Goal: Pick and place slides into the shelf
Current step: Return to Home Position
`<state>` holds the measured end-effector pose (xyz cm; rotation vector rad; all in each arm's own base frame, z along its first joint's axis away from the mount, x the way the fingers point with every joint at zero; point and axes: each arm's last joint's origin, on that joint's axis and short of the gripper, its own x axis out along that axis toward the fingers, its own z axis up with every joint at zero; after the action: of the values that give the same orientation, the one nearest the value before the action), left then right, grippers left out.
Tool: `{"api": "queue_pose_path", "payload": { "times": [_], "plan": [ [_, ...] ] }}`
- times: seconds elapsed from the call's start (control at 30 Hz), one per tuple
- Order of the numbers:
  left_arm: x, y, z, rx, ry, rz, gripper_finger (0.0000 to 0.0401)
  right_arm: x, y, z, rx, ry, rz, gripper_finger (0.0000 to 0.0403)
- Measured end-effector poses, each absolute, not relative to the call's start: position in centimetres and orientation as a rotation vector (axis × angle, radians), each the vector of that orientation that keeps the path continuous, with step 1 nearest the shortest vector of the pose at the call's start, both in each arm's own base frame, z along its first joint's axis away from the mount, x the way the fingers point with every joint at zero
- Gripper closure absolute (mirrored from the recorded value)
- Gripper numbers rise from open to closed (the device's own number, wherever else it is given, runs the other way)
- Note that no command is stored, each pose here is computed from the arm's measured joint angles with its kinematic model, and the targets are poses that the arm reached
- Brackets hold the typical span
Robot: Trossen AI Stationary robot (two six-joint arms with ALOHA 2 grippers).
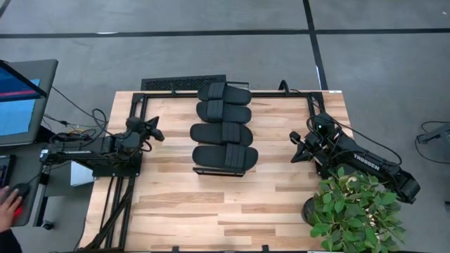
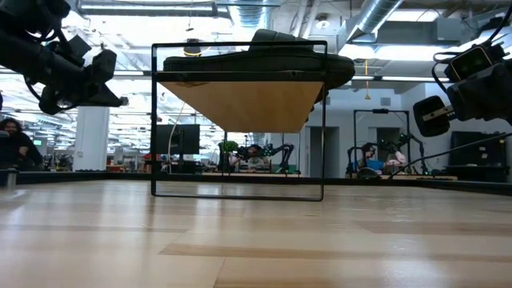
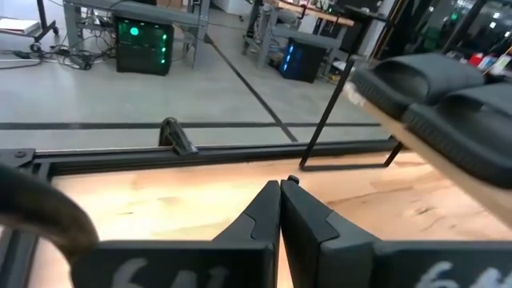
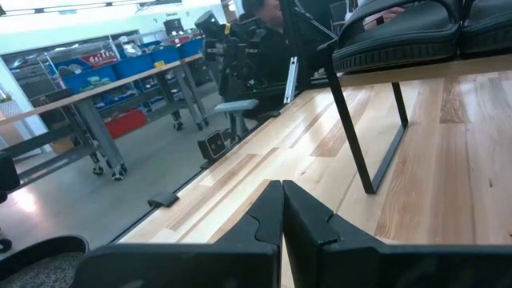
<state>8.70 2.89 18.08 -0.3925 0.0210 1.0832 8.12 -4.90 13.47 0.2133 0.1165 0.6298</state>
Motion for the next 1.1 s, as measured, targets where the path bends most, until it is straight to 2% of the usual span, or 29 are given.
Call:
{"api": "queue_pose_path", "payload": {
  "times": [0.5,1.1],
  "plan": [
    [8.1,2.9,16.9,-0.313,0.168,1.113,0.0401,8.1,-4.9,13.5,0.213,0.116,0.630,0.0403],
    [8.0,2.9,16.7,-0.302,0.189,1.117,0.0401,8.1,-4.9,13.5,0.213,0.116,0.630,0.0403]
  ]
}}
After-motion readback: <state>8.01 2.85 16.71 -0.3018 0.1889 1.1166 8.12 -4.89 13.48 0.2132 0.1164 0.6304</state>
